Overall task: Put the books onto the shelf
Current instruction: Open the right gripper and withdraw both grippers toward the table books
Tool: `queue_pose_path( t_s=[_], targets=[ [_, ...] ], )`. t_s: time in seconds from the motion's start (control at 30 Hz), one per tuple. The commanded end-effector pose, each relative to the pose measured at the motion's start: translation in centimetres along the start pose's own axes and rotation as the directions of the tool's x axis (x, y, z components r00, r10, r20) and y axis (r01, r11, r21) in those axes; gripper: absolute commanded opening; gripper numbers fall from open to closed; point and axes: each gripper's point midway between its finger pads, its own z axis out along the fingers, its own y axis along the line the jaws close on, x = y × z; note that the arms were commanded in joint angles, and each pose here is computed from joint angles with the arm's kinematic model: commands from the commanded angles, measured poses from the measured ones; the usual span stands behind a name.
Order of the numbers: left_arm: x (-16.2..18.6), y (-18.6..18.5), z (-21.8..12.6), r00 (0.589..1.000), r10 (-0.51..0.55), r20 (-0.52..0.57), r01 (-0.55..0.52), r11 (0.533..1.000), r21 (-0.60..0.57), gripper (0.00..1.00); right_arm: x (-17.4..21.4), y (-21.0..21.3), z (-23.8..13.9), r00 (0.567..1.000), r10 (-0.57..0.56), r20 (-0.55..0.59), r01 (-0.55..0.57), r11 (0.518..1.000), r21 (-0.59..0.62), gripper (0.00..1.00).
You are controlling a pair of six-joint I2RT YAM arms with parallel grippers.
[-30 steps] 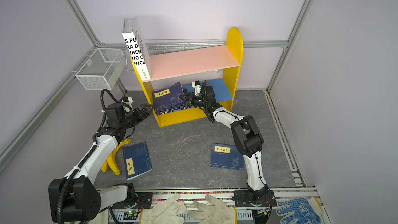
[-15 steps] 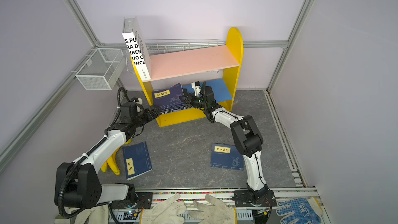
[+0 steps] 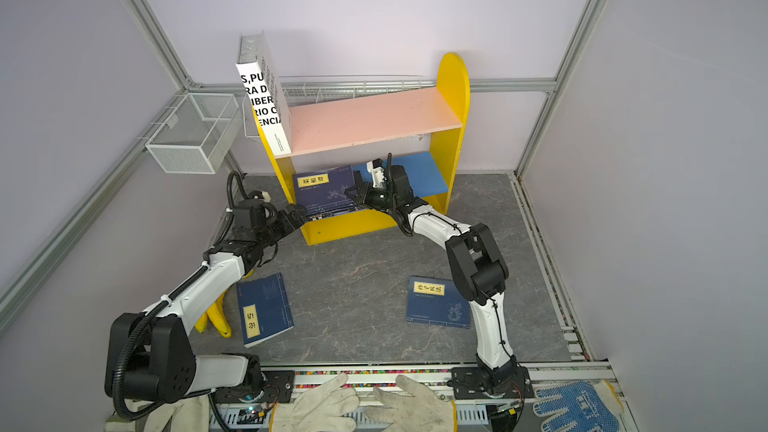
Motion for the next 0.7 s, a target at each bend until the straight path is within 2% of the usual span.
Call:
queue_pose_path(
  t_s=[0.0, 0.23, 0.4, 0.53, 0.67],
  targets=[
    [2.1, 2.0, 0.3, 0.998, -0.017, -0.053, 0.014, 0.998, -0.065, 0.92, -1.0, 0.5, -1.7, 0.994, -0.110, 0.002, 0.109, 0.986, 0.124, 0.40],
    [1.8, 1.2, 0.2, 0.998, -0.029, -0.049, 0.027, 0.999, -0.027, 0.92, -3.7, 1.0, -2.9, 0.981, -0.192, 0.041, 0.178, 0.958, 0.223, 0.50],
    [1.4, 0.3, -0.1, 0.999, -0.027, -0.046, 0.027, 1.000, 0.006, 0.92, -5.1, 1.5, -3.4, 0.970, -0.235, 0.066, 0.211, 0.944, 0.254, 0.51],
    [0.2, -2.0, -1.0, 1.000, -0.001, -0.017, 0.003, 0.995, 0.102, 0.93, -5.8, 3.2, -4.3, 0.951, -0.297, 0.081, 0.270, 0.933, 0.239, 0.51],
    [-1.6, -4.4, -3.1, 0.999, 0.029, 0.041, -0.036, 0.983, 0.182, 0.95, -6.5, 5.4, -6.6, 0.914, -0.392, 0.100, 0.358, 0.899, 0.253, 0.55]
  ],
)
